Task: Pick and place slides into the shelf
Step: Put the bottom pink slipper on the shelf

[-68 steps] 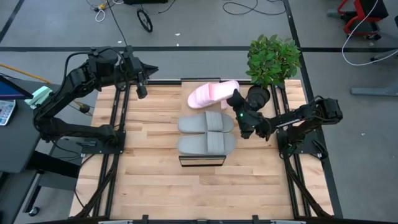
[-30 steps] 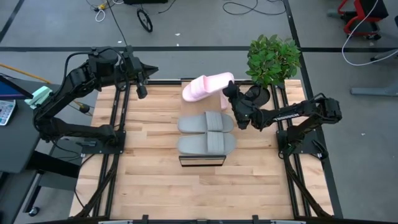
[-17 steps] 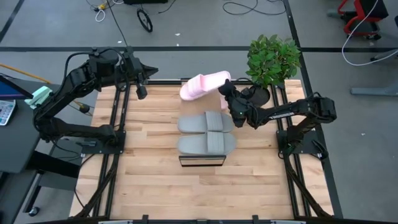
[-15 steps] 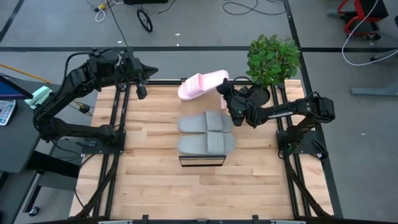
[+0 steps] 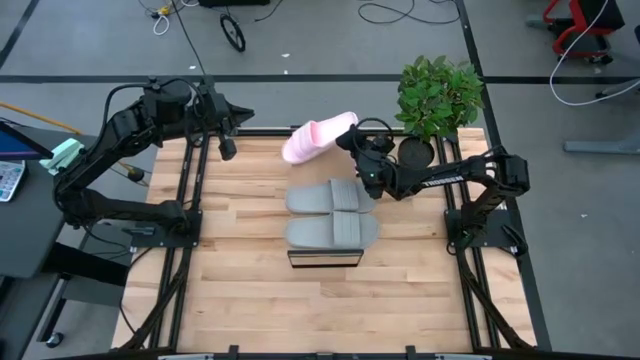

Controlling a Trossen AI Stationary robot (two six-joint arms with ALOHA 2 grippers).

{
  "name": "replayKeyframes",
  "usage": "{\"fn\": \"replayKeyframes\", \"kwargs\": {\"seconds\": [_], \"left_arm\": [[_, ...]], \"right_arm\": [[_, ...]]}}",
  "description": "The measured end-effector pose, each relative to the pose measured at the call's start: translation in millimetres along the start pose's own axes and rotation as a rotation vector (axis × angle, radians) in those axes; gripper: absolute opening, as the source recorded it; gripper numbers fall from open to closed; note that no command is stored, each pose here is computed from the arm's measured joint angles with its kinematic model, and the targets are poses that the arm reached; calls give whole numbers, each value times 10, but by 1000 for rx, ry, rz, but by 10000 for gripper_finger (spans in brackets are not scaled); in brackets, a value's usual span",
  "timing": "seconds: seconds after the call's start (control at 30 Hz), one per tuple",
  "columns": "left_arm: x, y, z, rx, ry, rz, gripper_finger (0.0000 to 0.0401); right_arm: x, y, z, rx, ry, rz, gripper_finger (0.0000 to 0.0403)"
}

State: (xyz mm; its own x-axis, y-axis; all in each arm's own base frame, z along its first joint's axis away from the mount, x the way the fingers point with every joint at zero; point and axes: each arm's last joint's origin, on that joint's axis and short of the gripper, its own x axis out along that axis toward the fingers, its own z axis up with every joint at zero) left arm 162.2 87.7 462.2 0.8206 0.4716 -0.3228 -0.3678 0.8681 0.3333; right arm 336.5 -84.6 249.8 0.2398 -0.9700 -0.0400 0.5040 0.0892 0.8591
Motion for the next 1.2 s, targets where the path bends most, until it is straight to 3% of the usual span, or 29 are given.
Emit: {"fn": "replayKeyframes", "kwargs": {"seconds": [0.3,0.7,1.2], "left_arm": [[0,0,0,-1,0,0,21],[0,0,-1,-7,1,0,31],[0,0,-3,-7,3,-1,26]], "right_arm": [[8,-36,-13,-46,18,-15,58],[76,-61,-17,-88,108,10,142],[85,-165,-48,-233,155,-37,150]]}}
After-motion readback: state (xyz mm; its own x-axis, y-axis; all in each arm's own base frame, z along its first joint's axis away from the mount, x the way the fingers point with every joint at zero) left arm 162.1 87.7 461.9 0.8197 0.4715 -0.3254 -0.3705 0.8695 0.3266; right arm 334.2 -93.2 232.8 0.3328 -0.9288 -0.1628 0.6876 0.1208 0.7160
